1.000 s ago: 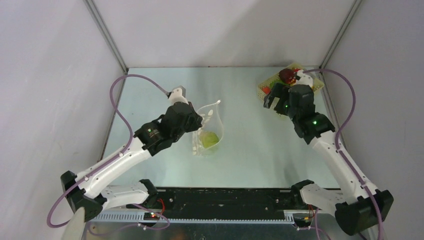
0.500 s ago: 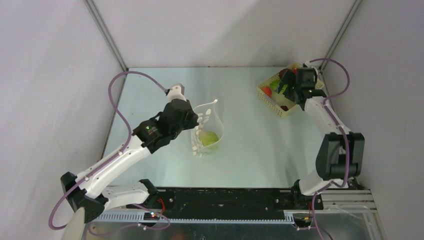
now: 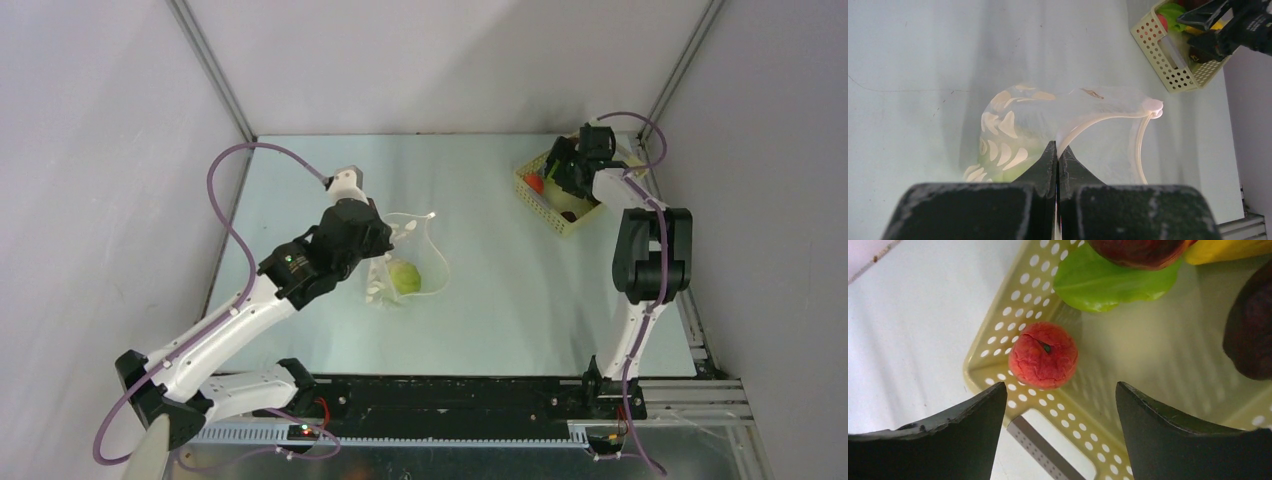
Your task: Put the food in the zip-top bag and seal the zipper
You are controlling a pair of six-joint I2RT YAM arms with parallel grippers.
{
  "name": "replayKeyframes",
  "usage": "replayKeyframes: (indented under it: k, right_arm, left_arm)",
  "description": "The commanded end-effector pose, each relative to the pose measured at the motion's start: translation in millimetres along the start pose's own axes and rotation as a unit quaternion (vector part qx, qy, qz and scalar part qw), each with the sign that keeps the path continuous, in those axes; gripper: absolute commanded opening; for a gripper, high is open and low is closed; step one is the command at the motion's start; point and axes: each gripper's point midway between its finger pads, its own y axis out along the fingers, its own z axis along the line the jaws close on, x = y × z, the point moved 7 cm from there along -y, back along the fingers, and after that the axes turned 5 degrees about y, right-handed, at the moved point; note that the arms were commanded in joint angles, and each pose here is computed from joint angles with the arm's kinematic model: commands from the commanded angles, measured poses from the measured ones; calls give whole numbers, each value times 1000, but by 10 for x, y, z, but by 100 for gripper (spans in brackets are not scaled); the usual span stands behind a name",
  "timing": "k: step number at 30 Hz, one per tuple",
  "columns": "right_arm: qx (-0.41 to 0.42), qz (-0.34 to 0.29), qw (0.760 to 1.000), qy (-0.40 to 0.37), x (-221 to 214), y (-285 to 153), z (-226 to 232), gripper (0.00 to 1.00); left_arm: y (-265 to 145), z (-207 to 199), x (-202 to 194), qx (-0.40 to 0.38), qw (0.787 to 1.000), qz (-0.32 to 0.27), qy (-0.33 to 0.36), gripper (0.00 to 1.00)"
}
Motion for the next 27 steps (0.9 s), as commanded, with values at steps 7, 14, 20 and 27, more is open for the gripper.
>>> replayKeyframes:
  k: [7, 14, 20, 27]
  right_arm:
    - [34, 22, 999, 29, -43, 320, 52, 82]
    - [38, 32, 998, 38, -98, 470, 27, 82]
    - [21, 41, 998, 41, -176, 562, -54, 81]
    - [-2, 56, 997, 58, -261, 610, -126, 81]
  left_arm:
    - [-48, -62, 213, -11, 999, -41, -8, 0]
    - [-27, -68, 199, -11, 999, -39, -8, 0]
    - [-26, -73, 189, -13, 999, -36, -8, 0]
    - [-15, -79, 183, -14, 999, -36, -9, 0]
